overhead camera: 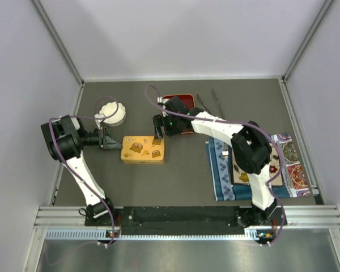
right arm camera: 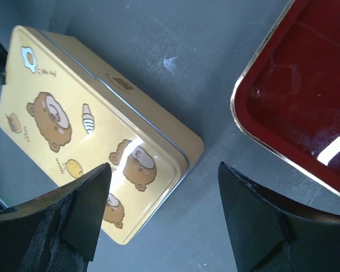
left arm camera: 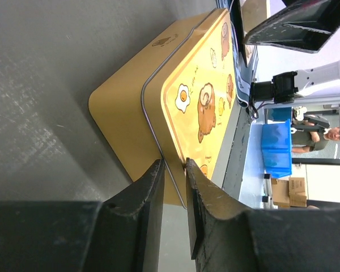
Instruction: Pack the cookies
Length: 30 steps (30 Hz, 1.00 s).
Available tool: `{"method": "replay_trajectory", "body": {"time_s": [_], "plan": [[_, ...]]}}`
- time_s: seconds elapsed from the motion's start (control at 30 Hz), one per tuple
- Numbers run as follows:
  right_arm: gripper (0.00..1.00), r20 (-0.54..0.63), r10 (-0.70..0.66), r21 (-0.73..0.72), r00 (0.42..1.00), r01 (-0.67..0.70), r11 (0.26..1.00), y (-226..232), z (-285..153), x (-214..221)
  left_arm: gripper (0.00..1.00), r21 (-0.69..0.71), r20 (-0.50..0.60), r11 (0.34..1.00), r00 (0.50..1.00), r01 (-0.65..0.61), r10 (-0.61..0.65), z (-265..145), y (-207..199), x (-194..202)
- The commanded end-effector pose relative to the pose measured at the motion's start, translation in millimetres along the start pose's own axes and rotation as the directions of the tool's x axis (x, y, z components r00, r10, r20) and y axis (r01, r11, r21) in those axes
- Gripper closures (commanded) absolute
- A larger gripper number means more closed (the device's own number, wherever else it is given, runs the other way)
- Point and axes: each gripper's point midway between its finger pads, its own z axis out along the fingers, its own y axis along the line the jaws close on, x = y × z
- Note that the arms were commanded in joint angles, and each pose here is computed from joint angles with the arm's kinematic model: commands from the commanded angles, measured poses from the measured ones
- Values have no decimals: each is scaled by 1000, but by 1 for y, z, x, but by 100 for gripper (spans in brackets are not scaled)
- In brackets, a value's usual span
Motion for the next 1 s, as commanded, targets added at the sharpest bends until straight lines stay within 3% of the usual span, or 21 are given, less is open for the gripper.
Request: {"method": "replay_trajectory", "body": {"time_s": [0.0,0.73,0.97], "plan": [[24,17,-5,-30,1000,6,1000,1,5,-12,74,23,-41,998,998,56,-55,-6,-31,4],[26,-75,51,-163,996,-63,985,-4,29,19,75,18,-42,998,997,58,-58,-7,-34,4],[32,-101,53,-214,993,-74,974,-1,37,29,75,17,-49,998,997,60,-59,-7,-32,7]]}}
